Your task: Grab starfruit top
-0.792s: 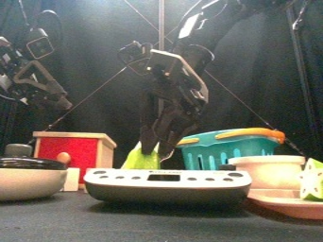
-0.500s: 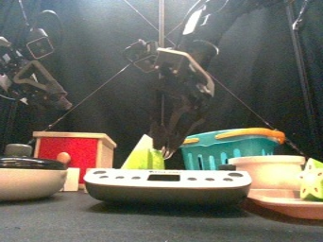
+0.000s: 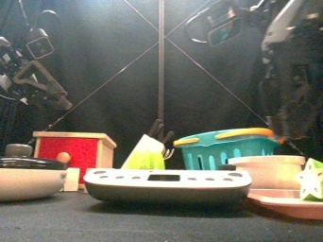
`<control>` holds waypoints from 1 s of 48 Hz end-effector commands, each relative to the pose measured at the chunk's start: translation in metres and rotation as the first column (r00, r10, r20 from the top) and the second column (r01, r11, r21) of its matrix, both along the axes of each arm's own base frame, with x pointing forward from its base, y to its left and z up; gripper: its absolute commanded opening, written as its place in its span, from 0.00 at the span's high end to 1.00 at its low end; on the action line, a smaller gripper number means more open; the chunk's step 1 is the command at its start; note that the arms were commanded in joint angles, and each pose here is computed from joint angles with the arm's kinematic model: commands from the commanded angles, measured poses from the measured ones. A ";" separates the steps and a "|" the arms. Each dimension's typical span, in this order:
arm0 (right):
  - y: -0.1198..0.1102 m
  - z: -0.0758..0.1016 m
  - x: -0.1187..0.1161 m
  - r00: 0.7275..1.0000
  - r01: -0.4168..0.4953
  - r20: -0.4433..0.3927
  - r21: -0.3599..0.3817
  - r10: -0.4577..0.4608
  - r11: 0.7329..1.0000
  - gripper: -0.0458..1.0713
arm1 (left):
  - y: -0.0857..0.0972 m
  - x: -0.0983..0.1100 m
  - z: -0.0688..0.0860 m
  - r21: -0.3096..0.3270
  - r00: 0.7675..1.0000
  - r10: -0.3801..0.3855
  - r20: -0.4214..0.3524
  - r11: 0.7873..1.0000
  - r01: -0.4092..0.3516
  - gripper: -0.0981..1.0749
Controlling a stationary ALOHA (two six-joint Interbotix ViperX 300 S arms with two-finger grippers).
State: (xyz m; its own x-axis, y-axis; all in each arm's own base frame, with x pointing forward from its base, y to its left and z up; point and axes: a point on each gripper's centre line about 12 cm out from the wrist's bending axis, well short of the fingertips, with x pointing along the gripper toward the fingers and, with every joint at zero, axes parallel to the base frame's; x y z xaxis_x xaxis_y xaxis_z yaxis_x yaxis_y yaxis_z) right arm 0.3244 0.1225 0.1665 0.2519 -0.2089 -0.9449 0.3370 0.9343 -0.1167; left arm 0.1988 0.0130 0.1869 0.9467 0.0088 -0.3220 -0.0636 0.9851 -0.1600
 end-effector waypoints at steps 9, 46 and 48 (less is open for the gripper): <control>-0.002 -0.003 -0.019 1.000 -0.020 -0.020 -0.007 0.020 1.000 0.16 | 0.001 0.003 0.004 -0.001 1.000 0.002 0.013 1.000 -0.002 0.25; -0.021 -0.040 -0.029 0.999 -0.023 -0.029 0.011 0.023 1.000 0.17 | 0.001 0.002 0.003 -0.001 1.000 0.002 0.010 1.000 -0.002 0.25; -0.021 -0.040 -0.029 0.999 -0.024 -0.027 0.013 0.025 1.000 0.17 | 0.001 0.002 0.003 -0.001 1.000 0.002 0.010 1.000 -0.002 0.25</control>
State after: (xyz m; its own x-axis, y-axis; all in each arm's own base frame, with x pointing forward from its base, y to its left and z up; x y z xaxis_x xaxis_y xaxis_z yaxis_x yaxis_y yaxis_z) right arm 0.2919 0.1020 0.1191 0.2004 -0.2056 -0.9579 0.3047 0.9423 -0.1385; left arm 0.1989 0.0130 0.1866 0.9462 0.0088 -0.3235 -0.0639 0.9850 -0.1601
